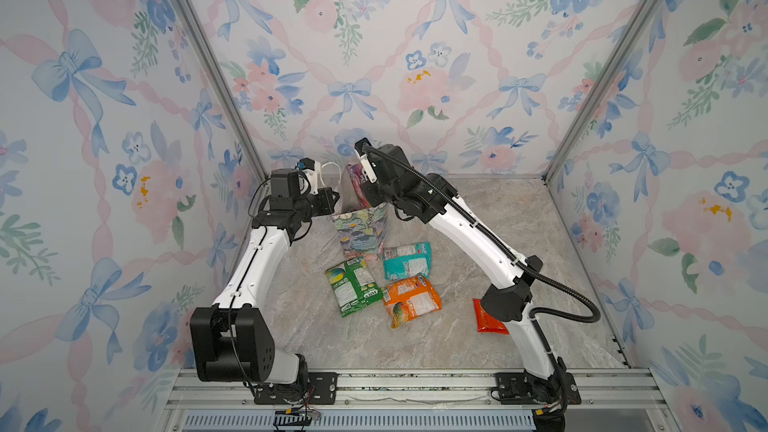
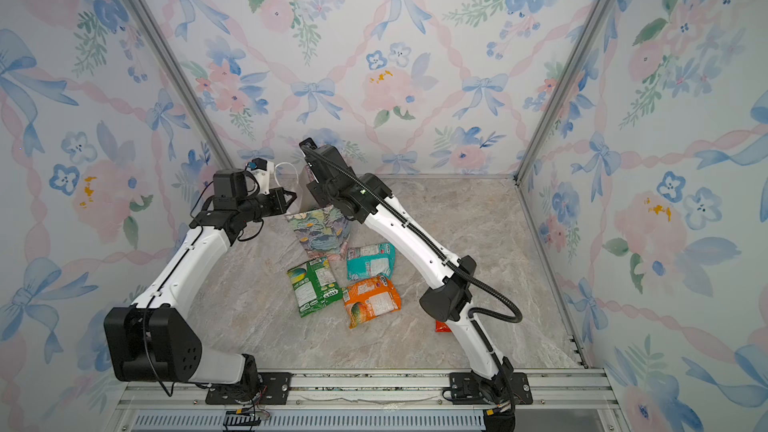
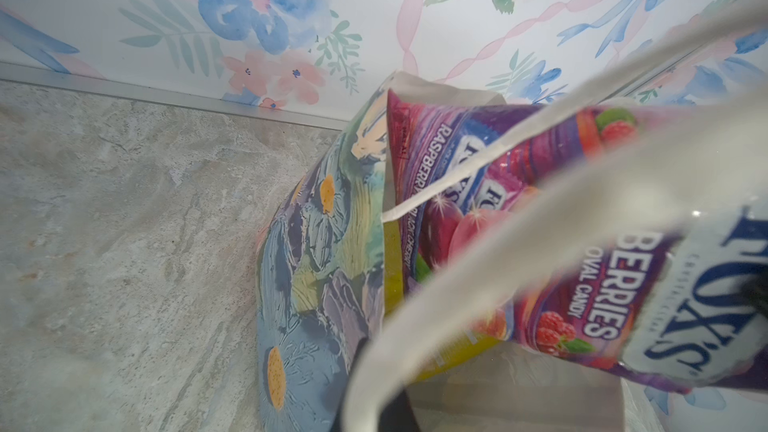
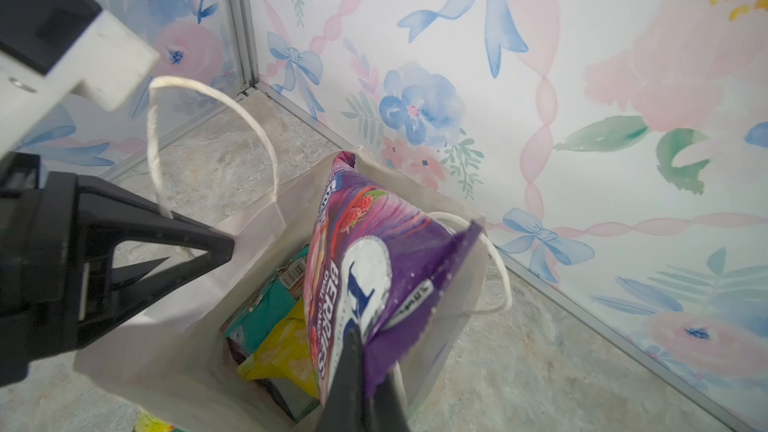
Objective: Place the snacks into the paper bag
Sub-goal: 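Lower the purple packet down into the bag with the right gripper, then open the right gripper to release the purple packet in the bag, then move the right gripper out of the bag toward the orange Fox's packet, then lower the right gripper onto the orange packet's edge and close it, then lift the orange packet and carry it over the bag mouth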
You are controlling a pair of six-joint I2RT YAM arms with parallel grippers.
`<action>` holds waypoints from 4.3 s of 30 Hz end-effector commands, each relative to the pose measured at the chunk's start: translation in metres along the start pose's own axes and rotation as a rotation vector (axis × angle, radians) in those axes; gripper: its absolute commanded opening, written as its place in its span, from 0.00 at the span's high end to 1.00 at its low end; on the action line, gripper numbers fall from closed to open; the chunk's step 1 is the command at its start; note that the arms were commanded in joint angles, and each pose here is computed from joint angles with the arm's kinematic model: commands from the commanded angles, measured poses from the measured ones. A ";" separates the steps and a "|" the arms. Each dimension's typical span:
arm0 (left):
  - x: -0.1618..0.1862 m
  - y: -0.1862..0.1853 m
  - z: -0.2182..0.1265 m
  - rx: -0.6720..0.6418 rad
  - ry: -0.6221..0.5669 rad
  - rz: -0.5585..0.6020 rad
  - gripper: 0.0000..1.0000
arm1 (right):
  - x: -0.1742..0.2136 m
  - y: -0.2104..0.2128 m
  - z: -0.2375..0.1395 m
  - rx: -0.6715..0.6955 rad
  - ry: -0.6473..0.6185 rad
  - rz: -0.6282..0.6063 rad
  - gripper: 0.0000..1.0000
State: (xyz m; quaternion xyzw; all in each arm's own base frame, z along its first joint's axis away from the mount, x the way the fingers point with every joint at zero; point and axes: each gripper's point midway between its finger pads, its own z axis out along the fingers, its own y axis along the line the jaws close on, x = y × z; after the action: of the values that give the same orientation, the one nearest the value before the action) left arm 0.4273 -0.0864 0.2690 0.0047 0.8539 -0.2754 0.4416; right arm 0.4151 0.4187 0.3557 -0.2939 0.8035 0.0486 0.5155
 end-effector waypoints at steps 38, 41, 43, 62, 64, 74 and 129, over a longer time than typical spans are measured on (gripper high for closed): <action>-0.006 -0.004 -0.006 0.017 -0.022 0.028 1.00 | -0.013 -0.018 -0.018 -0.081 -0.025 0.145 0.36; -0.007 -0.004 -0.007 0.017 -0.024 0.029 1.00 | -0.028 -0.009 -0.038 -0.179 -0.074 0.191 0.26; -0.007 -0.004 -0.006 0.015 -0.023 0.028 1.00 | -0.035 -0.007 -0.050 -0.222 -0.102 0.212 0.20; -0.007 -0.004 -0.007 0.018 -0.023 0.028 1.00 | 0.143 -0.073 -0.084 -0.200 0.145 0.626 0.02; -0.007 -0.005 -0.008 0.018 -0.025 0.030 1.00 | 0.175 -0.070 -0.088 -0.184 0.207 0.650 0.01; -0.009 -0.006 -0.010 0.019 -0.032 0.031 1.00 | 0.295 -0.024 -0.094 -0.203 0.484 0.780 0.17; -0.007 -0.004 -0.007 0.017 -0.024 0.029 1.00 | 0.321 0.031 -0.082 -0.321 0.578 0.677 1.00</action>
State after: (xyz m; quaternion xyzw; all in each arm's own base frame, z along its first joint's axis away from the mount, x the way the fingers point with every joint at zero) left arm 0.4272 -0.0847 0.2682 0.0027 0.8547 -0.2745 0.4406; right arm 0.2342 0.2661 0.0733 -0.0739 0.9603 0.2261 0.1458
